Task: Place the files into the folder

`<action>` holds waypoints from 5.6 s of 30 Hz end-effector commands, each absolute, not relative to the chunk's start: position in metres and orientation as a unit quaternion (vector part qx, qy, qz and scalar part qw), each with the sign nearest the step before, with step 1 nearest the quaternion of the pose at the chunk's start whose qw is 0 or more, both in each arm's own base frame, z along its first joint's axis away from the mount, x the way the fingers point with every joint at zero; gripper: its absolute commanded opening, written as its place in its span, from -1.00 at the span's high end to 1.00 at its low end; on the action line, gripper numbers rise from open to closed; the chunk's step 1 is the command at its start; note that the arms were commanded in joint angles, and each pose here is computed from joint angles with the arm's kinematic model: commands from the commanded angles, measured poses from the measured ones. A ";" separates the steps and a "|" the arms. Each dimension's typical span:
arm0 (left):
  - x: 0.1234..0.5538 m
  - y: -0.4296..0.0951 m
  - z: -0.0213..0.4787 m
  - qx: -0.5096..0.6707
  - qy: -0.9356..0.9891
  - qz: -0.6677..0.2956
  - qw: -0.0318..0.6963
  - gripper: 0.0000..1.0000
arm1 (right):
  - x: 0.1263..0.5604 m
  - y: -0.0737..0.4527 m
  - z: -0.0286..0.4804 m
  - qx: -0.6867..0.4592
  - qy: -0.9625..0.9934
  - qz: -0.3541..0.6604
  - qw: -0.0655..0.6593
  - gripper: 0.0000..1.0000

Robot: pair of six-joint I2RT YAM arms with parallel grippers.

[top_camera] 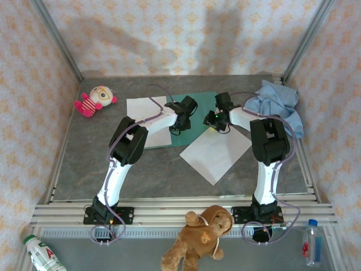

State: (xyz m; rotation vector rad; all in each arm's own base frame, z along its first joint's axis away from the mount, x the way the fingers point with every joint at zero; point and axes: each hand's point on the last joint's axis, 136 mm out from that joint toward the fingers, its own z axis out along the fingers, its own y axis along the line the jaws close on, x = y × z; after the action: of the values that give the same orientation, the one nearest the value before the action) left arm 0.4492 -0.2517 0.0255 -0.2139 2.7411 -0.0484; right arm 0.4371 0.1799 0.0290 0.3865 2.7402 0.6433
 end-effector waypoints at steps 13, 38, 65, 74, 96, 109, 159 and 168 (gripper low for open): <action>0.450 -0.249 0.040 -0.067 0.979 -0.020 0.190 0.80 | 0.411 0.183 -0.010 0.133 0.967 0.197 0.096 0.34; 0.454 -0.231 0.059 -0.088 0.975 0.005 0.204 0.53 | 0.406 0.184 -0.003 0.135 0.967 0.199 0.090 0.36; 0.455 -0.235 0.035 -0.086 0.979 0.013 0.183 0.73 | 0.404 0.188 -0.005 0.132 0.967 0.201 0.084 0.36; 0.453 -0.234 0.032 -0.079 0.981 0.017 0.177 0.79 | 0.403 0.195 0.003 0.125 0.966 0.211 0.086 0.36; 0.452 -0.226 0.033 -0.062 0.983 0.017 0.172 0.82 | 0.470 0.198 0.034 0.099 0.965 0.201 0.135 0.29; 0.449 -0.229 0.021 -0.076 0.985 0.011 0.157 0.85 | 0.447 0.201 -0.003 0.109 0.968 0.202 0.098 0.33; 0.453 -0.253 0.043 -0.069 0.983 -0.028 0.166 0.90 | 0.407 0.216 -0.030 0.112 0.970 0.205 0.067 0.34; 0.460 -0.238 0.063 -0.073 0.981 -0.015 0.178 0.90 | 0.405 0.212 -0.031 0.110 0.972 0.197 0.066 0.35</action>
State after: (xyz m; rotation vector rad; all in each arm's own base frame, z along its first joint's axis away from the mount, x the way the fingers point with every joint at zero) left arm 0.4569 -0.2362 0.0422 -0.2208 2.7953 -0.0052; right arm 0.4681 0.2061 0.0278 0.3267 2.6729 0.6815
